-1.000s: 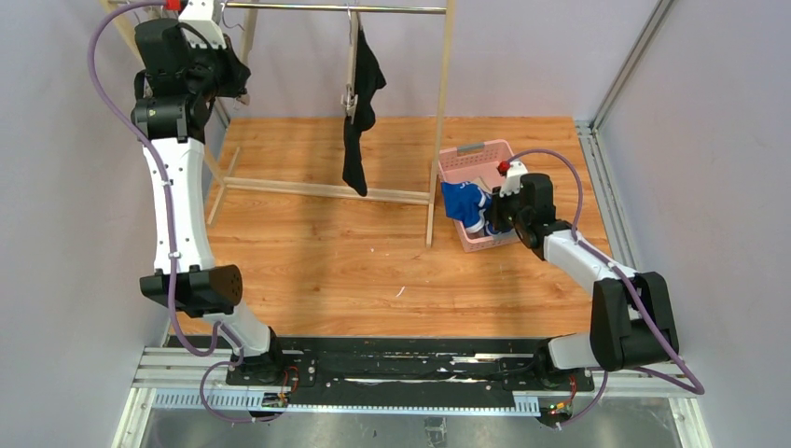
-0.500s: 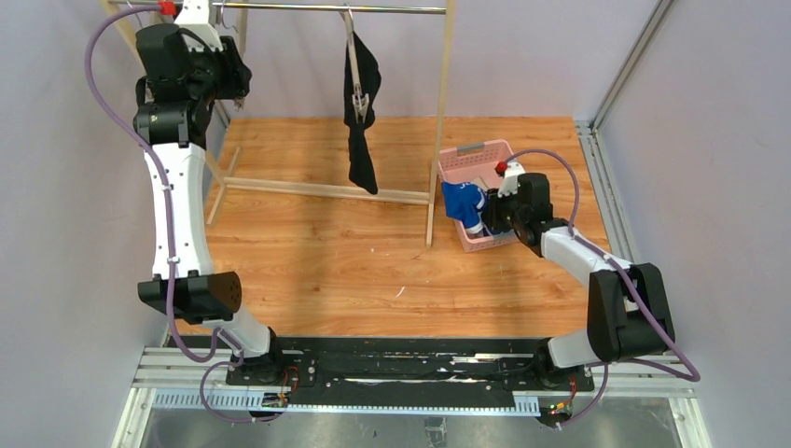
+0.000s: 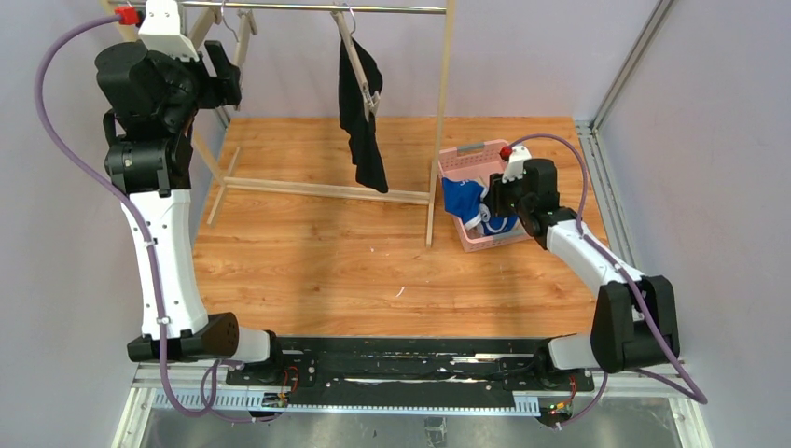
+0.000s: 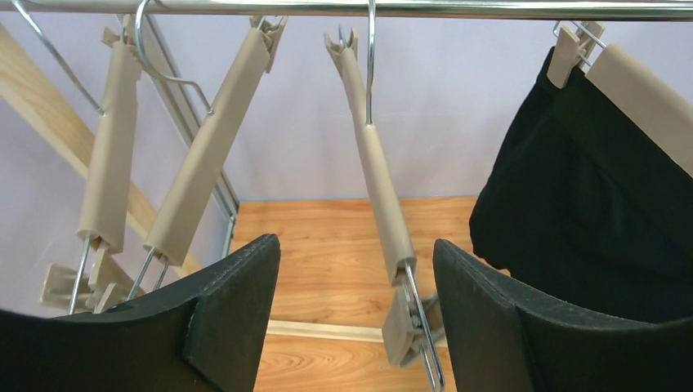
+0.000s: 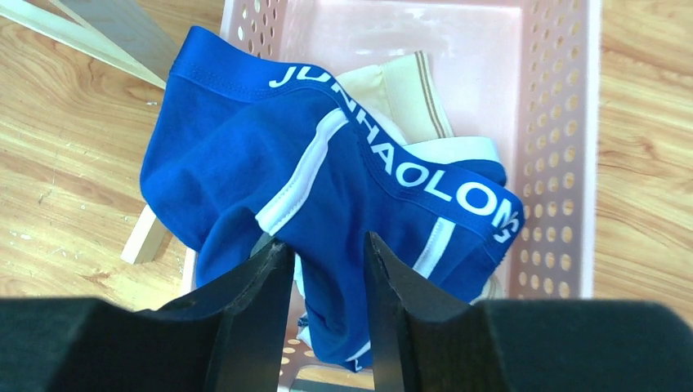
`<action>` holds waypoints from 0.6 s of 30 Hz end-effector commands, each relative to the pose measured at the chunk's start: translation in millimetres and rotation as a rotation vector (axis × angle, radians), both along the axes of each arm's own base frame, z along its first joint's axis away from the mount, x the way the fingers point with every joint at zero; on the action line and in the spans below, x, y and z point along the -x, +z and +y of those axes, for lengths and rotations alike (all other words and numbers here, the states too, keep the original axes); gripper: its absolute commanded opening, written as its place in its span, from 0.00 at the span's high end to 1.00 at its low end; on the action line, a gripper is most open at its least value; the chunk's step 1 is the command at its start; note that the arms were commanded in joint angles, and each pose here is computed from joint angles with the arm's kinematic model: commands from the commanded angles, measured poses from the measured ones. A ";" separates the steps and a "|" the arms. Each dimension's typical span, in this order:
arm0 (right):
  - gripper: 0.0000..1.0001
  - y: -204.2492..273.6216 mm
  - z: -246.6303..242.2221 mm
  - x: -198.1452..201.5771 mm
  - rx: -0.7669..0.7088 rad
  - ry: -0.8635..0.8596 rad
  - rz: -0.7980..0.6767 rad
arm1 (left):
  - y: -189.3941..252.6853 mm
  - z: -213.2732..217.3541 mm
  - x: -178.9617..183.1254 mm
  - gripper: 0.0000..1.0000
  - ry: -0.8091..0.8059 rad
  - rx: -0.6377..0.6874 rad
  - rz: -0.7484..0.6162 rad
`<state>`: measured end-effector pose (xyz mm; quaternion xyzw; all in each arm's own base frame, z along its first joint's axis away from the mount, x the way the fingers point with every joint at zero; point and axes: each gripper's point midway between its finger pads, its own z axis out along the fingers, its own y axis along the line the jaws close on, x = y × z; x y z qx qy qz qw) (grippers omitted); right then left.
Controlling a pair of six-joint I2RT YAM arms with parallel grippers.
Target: Remove the underwear clipped to the hanger
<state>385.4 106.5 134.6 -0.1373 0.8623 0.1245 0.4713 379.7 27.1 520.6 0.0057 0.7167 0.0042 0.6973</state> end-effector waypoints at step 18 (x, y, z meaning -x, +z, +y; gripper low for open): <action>0.70 92.4 23.8 13.0 -0.101 0.121 -0.194 | 30.9 -71.7 74.2 0.19 -0.350 0.078 -0.103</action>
